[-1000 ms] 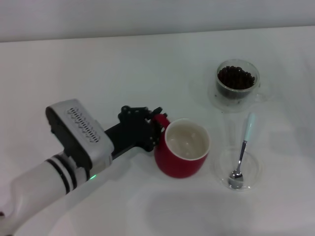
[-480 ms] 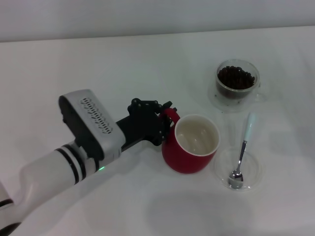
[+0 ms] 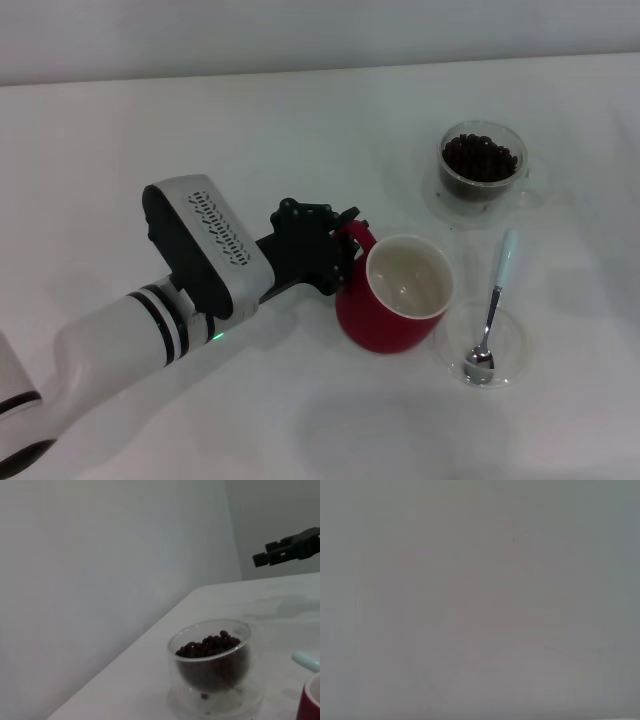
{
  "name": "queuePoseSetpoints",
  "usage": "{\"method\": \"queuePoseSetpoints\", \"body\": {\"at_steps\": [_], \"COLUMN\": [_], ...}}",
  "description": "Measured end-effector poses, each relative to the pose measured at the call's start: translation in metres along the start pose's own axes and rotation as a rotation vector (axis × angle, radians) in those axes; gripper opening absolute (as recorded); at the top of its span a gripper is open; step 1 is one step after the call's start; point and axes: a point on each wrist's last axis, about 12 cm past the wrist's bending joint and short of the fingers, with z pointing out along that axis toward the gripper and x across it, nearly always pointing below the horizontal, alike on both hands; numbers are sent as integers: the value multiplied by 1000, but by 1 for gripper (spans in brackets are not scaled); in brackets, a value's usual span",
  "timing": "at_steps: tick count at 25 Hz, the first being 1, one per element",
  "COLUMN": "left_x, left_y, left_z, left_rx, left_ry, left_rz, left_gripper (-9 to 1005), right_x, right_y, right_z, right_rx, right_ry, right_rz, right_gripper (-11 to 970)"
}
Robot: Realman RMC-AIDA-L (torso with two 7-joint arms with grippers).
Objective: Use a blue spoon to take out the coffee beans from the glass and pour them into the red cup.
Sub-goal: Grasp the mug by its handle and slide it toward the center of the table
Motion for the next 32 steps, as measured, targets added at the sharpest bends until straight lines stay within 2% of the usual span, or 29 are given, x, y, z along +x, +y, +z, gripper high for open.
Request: {"method": "queuePoseSetpoints", "body": {"at_steps": [7, 25, 27, 32], "left_x": [-4, -4, -5, -5], "left_y": [-3, -7, -8, -8], "left_z": [5, 5, 6, 5], "left_rx": [17, 20, 22, 22], "left_ry": [14, 12, 9, 9], "left_rz": [48, 71, 73, 72], "left_gripper": [100, 118, 282, 305], "right_x": [-1, 0, -1, -1], "right_y": [0, -1, -1, -1], "right_z": [0, -3, -3, -2], "right_rx": [-2, -1, -3, -4], "right_ry": [-5, -9, -12, -13], "right_rz": [1, 2, 3, 2], "right_gripper": [865, 865, 865, 865]}}
